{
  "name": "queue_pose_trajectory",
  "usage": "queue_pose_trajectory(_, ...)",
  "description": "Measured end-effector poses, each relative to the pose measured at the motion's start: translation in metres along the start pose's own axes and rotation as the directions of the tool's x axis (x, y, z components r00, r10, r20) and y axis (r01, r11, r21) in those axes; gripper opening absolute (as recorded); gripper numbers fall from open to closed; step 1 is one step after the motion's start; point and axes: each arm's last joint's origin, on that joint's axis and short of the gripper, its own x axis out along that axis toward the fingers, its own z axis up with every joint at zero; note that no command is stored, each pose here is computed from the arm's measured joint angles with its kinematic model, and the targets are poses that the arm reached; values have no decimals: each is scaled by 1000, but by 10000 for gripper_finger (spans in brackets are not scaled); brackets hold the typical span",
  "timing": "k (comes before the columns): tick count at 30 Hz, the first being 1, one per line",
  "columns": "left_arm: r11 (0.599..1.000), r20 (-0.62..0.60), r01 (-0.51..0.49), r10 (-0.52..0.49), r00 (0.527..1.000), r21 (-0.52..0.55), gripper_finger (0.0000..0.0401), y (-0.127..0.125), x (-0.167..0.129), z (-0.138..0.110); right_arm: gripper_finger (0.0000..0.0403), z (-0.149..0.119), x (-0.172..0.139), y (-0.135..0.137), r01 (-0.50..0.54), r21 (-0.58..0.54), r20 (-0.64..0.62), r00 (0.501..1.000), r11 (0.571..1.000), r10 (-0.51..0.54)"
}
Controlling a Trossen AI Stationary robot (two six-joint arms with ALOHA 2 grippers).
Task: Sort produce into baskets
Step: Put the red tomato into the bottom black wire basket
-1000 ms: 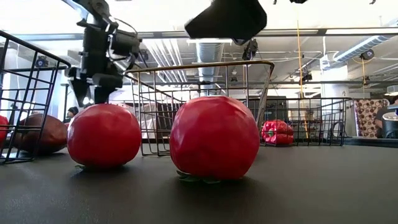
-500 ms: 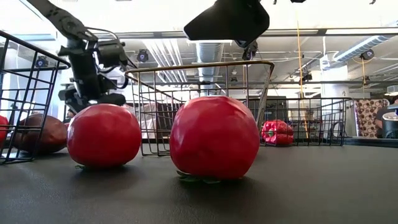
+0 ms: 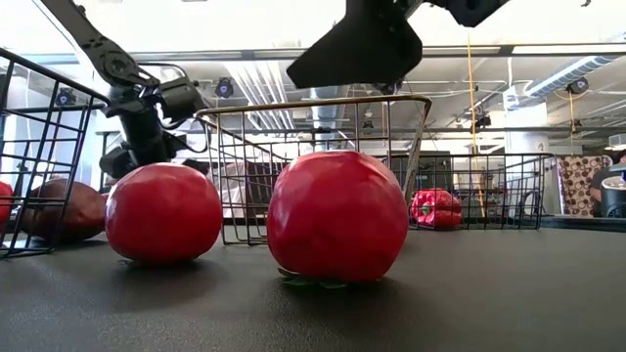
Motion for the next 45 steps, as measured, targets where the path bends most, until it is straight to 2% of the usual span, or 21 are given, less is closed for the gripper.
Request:
queue_pose_trajectory(7,999,-59,-48,47,997,-9,393,0,22,-6,379,-1,0,0,0,-1,-2,1000,1000,0)
queue_pose_trajectory(13,998,-54,-54,52,997,-33,389,-9,35,-12,379,-1,0,0,0,-12,-2,1000,1000,0)
queue_pose_trajectory(16,998,-51,-60,58,997,-35,368,-11,37,-12,379,-1,0,-1,1,-18,-4,1000,1000,-1)
queue_pose_trajectory(21,998,-59,-41,38,998,-42,297,-11,35,-11,379,-3,1,-3,-8,-15,-11,1000,1000,8)
queue_pose_trajectory(24,1000,-72,6,-8,997,-28,255,-11,30,-10,379,-5,1,-5,-10,-1,-18,1000,1000,10)
queue_pose_trajectory(28,991,-87,133,-135,987,-24,252,-12,18,-4,379,-6,1,-6,-11,11,-20,1000,1000,12)
queue_pose_trajectory(31,970,-57,240,-242,969,-35,252,-13,0,2,379,-5,1,-7,-11,16,-15,1000,1000,11)
queue_pose_trajectory(35,917,-20,399,-399,917,-14,264,-16,-32,6,379,-3,1,-7,-15,27,0,1000,1000,15)
queue_pose_trajectory(39,830,-62,557,-555,830,22,266,-17,-70,3,379,-4,1,-7,-16,45,0,1000,999,16)
queue_pose_trajectory(41,766,-90,642,-638,765,25,263,-17,-93,2,379,-3,1,-7,-17,54,4,1000,998,17)
queue_pose_trajectory(45,581,-214,813,-789,576,43,263,-19,-140,-7,379,0,1,-6,-25,58,40,999,998,23)
